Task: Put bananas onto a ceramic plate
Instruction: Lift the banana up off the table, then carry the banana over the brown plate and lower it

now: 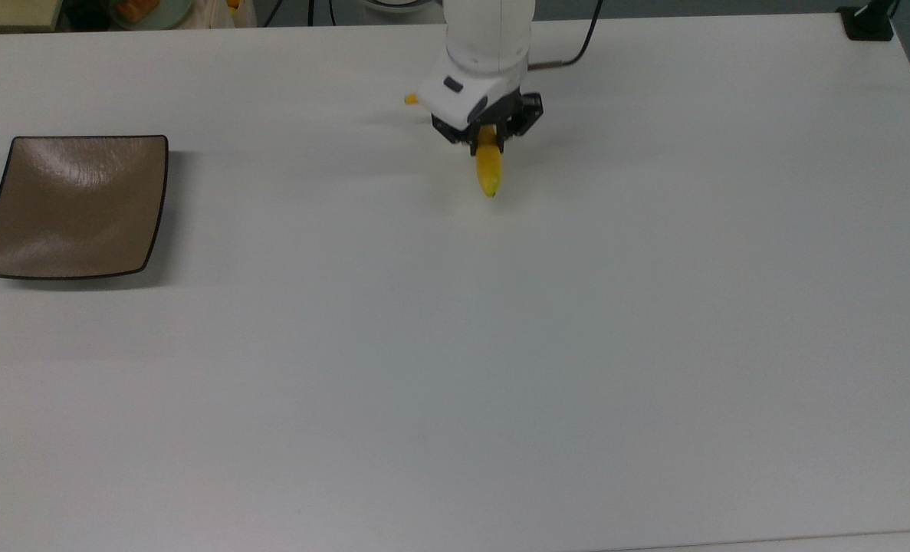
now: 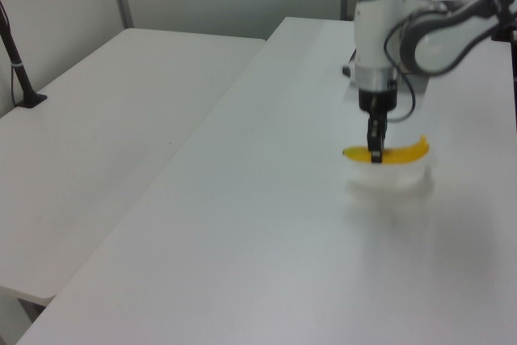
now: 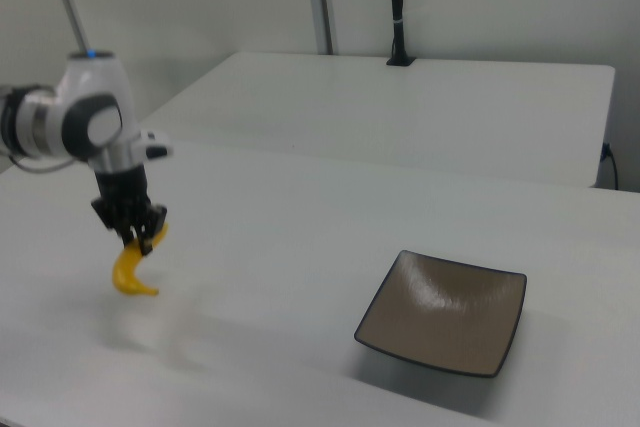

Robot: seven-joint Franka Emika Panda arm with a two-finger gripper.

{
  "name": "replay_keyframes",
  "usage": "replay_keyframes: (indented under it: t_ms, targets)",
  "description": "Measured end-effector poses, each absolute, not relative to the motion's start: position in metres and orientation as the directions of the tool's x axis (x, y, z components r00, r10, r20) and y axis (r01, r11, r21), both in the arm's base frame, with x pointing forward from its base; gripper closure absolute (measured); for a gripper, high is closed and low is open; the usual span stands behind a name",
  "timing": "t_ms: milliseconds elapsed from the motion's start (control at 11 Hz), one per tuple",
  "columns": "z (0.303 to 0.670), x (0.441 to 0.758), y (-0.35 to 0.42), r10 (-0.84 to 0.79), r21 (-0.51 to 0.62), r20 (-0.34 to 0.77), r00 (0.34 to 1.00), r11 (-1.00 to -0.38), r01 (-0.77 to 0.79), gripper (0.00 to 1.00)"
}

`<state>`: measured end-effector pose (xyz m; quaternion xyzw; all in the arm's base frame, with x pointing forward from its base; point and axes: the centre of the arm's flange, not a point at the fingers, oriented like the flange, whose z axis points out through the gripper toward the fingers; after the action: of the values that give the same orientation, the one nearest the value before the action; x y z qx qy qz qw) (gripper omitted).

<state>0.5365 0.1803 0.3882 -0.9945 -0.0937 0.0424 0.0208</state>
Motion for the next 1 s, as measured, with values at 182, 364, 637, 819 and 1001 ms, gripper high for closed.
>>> replay_keyframes:
  t_ms: [182,364,637,819,1001]
  targets:
    - [0.472,0.543,0.153,0.2,-0.039,-0.083,0.976,-0.98,0.197,0.67]
    - [0.544,0.546,0.108,0.218,-0.05,-0.073,0.973,-0.975,0.214,0.67]
    - [0.592,0.546,0.049,0.257,-0.08,-0.072,0.964,-0.964,0.252,0.67]
    - [0.599,0.548,0.017,0.284,-0.083,-0.054,0.957,-0.957,0.279,0.67]
    - [0.603,0.553,-0.035,0.292,-0.086,-0.035,0.956,-0.954,0.289,0.67]
